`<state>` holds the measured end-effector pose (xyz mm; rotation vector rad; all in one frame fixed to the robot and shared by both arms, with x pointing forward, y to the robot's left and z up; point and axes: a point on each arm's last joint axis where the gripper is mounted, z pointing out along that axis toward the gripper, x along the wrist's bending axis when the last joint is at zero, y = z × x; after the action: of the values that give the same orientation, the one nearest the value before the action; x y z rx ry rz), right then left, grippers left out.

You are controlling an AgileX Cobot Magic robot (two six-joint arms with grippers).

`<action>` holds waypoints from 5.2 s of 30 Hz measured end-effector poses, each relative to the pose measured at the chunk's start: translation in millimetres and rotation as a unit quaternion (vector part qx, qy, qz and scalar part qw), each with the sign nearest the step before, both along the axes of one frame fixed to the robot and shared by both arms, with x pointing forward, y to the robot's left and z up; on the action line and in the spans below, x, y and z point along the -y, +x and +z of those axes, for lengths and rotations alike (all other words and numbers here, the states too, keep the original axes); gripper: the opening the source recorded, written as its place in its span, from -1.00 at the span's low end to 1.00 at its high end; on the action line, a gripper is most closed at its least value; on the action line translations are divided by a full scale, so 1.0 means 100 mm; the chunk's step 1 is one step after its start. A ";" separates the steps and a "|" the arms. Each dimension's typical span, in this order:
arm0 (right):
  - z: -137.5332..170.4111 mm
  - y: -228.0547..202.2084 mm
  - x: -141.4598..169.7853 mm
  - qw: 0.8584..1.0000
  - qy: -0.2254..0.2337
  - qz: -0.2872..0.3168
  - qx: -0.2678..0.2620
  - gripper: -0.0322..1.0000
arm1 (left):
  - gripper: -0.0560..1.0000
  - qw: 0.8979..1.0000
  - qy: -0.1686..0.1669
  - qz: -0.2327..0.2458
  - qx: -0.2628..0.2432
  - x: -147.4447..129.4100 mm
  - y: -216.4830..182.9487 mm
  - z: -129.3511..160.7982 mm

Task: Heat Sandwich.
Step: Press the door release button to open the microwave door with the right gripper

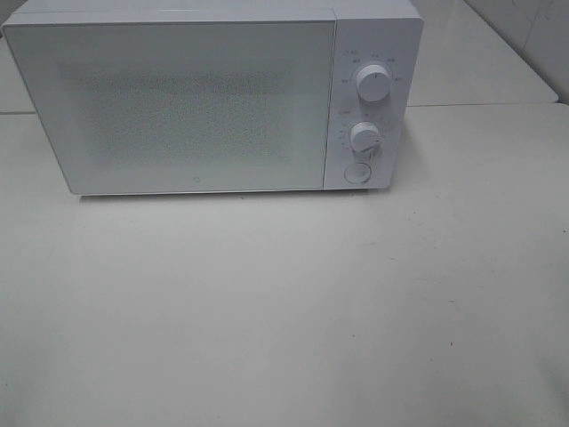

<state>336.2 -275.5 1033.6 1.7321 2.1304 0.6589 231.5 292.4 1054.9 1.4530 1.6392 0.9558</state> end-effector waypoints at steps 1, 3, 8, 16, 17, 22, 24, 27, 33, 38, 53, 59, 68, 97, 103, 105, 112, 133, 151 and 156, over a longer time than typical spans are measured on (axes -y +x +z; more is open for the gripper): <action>0.00 0.00 0.00 1.000 0.000 0.000 0.000 0.42 | 0.45 1.000 0.000 0.000 0.000 0.00 0.00 0.00; 0.06 -0.08 0.01 1.000 0.009 -0.006 0.027 0.42 | 0.45 1.000 0.000 0.000 0.000 0.00 0.00 0.00; 0.16 -0.28 0.05 0.996 0.023 -0.010 0.087 0.42 | 0.45 1.000 0.000 0.000 0.000 0.00 0.00 0.00; 0.16 -0.66 0.13 0.991 0.021 -0.008 0.133 0.42 | 0.45 1.000 0.000 0.000 0.000 0.00 0.00 0.00; 0.15 -0.71 0.15 0.990 0.021 -0.011 0.141 0.42 | 0.45 1.000 0.000 0.000 0.000 0.00 0.00 0.00; 0.15 -0.91 0.20 0.979 0.027 -0.017 0.199 0.42 | 0.45 1.000 0.000 0.000 0.000 0.00 0.00 0.00; 0.15 -1.00 0.22 0.972 0.029 -0.019 0.231 0.42 | 0.45 1.000 0.000 0.000 0.000 0.00 0.00 0.00; 0.15 -1.04 0.24 0.970 0.031 -0.022 0.241 0.42 | 0.45 1.000 0.000 0.000 0.000 0.00 0.00 0.00; 0.15 -1.04 0.25 0.969 0.023 -0.025 0.244 0.42 | 0.45 1.000 0.000 0.000 0.000 0.00 0.00 0.00; 0.15 -1.04 0.26 0.969 0.019 -0.026 0.244 0.42 | 0.45 1.000 0.000 0.000 0.000 0.00 0.00 0.00; 0.15 -1.04 0.26 0.969 0.019 -0.026 0.244 0.42 | 0.45 1.000 0.000 0.000 0.000 0.00 0.00 0.00; 0.15 -1.04 0.26 0.969 0.019 -0.026 0.244 0.42 | 0.45 1.000 0.000 0.000 0.000 0.00 0.00 0.00; 0.15 -1.04 0.26 0.969 0.021 -0.029 0.244 0.42 | 0.45 1.000 0.000 0.000 0.000 0.00 0.00 0.00; 0.15 -1.04 0.26 0.965 0.010 -0.092 0.244 0.42 | 0.45 1.000 0.000 0.000 0.000 0.00 0.00 0.00; 0.15 -1.04 0.26 0.965 0.010 -0.092 0.244 0.42 | 0.45 1.000 0.000 0.000 0.000 0.00 0.00 0.00; 0.15 -1.04 0.26 0.965 0.010 -0.092 0.244 0.42 | 0.45 1.000 0.000 0.000 0.000 0.00 0.00 0.00; 0.15 -1.04 0.26 0.965 0.010 -0.092 0.244 0.42 | 0.45 1.000 0.000 0.000 0.000 0.00 0.00 0.00; 0.55 -0.63 0.22 0.866 0.048 -0.081 0.491 0.41 | 0.45 1.000 0.000 0.000 0.000 0.00 0.00 0.00; 0.37 0.08 0.01 0.866 0.085 -0.016 0.493 -0.36 | 0.45 1.000 0.000 0.000 0.000 0.00 0.00 0.00; 0.24 0.39 -0.13 0.883 0.091 0.010 0.460 -0.87 | 0.45 1.000 0.000 0.000 0.000 0.00 0.00 0.00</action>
<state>375.5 -262.3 1057.4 1.0906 1.4250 1.3799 231.5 292.4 1054.9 1.4530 1.6392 0.9558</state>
